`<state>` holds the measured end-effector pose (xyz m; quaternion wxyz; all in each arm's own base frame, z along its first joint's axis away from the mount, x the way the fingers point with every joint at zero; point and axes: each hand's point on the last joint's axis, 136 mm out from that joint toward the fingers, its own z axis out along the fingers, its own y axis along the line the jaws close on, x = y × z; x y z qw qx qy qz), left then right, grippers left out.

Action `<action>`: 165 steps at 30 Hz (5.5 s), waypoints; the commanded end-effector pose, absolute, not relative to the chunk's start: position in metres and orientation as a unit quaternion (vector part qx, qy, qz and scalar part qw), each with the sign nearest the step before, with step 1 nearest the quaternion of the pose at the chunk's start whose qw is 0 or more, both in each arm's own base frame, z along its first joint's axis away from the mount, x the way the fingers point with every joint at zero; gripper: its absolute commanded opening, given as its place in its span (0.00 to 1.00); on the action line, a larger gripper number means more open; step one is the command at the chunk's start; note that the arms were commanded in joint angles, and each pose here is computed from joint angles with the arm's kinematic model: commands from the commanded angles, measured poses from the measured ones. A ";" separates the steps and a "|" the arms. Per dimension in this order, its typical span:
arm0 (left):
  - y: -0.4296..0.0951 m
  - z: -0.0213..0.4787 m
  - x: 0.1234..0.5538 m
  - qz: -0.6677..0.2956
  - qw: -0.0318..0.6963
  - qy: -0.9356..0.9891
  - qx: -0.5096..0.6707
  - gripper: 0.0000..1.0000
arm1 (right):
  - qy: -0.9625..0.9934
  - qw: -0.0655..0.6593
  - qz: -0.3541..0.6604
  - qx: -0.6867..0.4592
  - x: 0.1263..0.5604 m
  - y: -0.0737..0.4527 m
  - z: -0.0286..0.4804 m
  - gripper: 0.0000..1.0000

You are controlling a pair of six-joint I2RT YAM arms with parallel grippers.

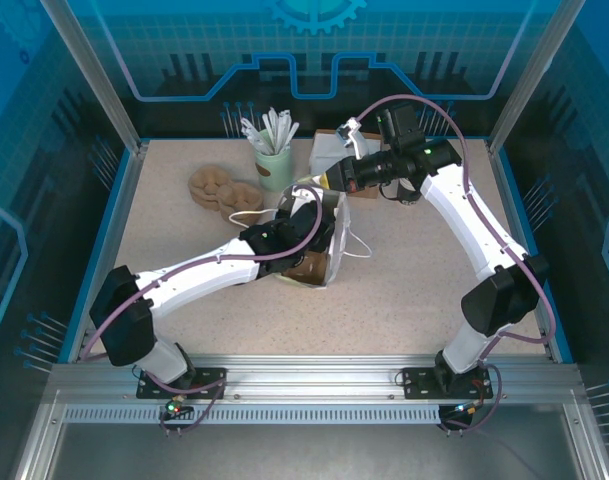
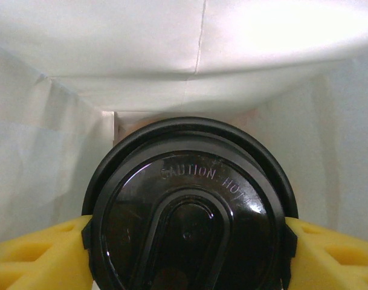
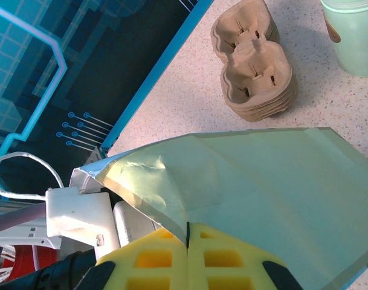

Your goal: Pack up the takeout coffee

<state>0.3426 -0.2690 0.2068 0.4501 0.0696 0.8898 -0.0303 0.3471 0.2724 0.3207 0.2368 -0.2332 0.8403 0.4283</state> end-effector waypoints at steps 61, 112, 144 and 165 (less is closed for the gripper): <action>-0.243 0.165 0.338 0.045 0.393 0.917 0.053 0.72 | 0.845 0.216 0.438 -0.217 0.347 0.285 0.307 0.00; -0.239 0.138 0.377 -0.019 0.307 0.951 -0.006 0.71 | 0.846 0.251 0.434 -0.181 0.398 0.270 0.318 0.36; -0.244 0.096 0.398 -0.035 0.164 0.986 -0.014 0.62 | 0.873 0.264 0.409 -0.039 0.359 0.197 0.311 0.42; -0.256 0.074 0.399 -0.040 0.119 0.992 0.009 0.61 | 0.880 0.244 0.406 -0.044 0.363 0.222 0.308 0.45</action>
